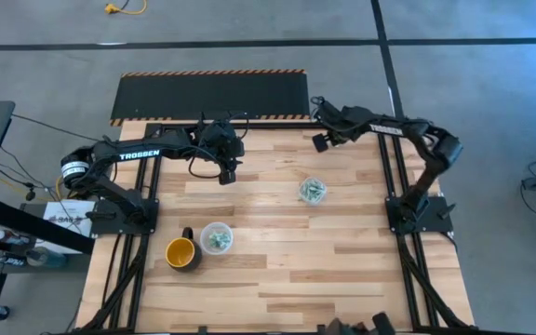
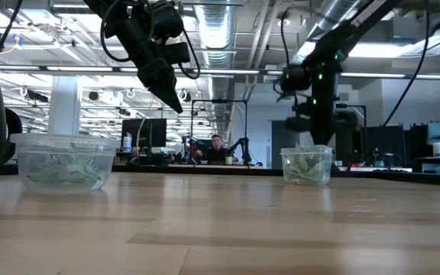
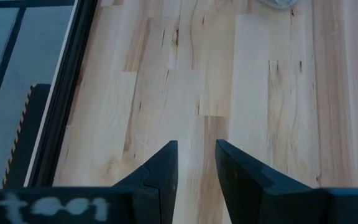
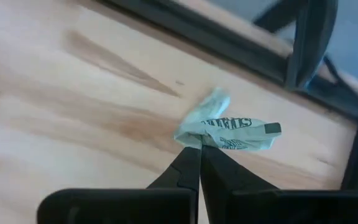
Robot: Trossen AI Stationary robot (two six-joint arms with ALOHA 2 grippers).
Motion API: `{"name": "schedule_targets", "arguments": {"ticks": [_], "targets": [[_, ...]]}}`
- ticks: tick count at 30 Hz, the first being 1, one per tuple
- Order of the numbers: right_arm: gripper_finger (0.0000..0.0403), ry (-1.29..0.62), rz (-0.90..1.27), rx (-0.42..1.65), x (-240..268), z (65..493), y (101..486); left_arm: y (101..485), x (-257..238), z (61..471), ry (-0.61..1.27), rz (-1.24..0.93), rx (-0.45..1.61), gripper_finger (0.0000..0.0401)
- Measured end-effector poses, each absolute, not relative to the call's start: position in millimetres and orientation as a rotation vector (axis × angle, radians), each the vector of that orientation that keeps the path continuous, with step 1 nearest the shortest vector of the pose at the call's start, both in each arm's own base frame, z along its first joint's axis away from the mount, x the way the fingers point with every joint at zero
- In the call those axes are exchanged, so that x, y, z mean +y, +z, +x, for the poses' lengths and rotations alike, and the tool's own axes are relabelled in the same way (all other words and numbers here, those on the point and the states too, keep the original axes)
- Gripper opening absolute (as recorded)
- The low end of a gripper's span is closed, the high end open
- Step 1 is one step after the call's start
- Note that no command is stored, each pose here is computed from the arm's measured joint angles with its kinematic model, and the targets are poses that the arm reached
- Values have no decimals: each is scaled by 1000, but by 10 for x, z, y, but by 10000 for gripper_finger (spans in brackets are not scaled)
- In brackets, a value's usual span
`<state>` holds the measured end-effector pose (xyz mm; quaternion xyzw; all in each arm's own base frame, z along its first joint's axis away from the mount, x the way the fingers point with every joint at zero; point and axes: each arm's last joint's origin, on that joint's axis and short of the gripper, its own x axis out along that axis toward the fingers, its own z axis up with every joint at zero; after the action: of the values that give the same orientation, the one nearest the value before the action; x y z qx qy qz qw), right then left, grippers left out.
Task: Pick and place Stevia / Truvia into bins
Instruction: Put the white stevia packet into the square transparent container
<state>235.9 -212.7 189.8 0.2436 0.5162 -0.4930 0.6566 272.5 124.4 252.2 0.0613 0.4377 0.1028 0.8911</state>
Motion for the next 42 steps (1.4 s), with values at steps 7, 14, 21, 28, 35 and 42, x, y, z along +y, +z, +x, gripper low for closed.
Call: {"name": "schedule_targets", "arguments": {"ticks": [7, 14, 21, 28, 35, 42], "targets": [[0, -922, 428, 1135, -1617, 2487, 2289, 2522, 1244, 2725, 217, 120, 908, 98], [0, -569, 435, 1145, -1004, 2653, 2449, 2522, 1244, 2725, 217, 119, 908, 98], [0, -358, 442, 1201, -493, 2762, 2444, 2522, 1243, 2725, 213, 127, 909, 98], [0, -317, 441, 1228, -255, 2786, 2432, 2522, 1243, 2725, 217, 119, 908, 98], [0, -325, 469, 1231, -322, 2774, 2431, 2522, 1243, 2725, 215, 123, 908, 98], [0, -348, 521, 1270, -471, 2763, 2358, 2522, 1243, 2725, 217, 120, 908, 98]]}}
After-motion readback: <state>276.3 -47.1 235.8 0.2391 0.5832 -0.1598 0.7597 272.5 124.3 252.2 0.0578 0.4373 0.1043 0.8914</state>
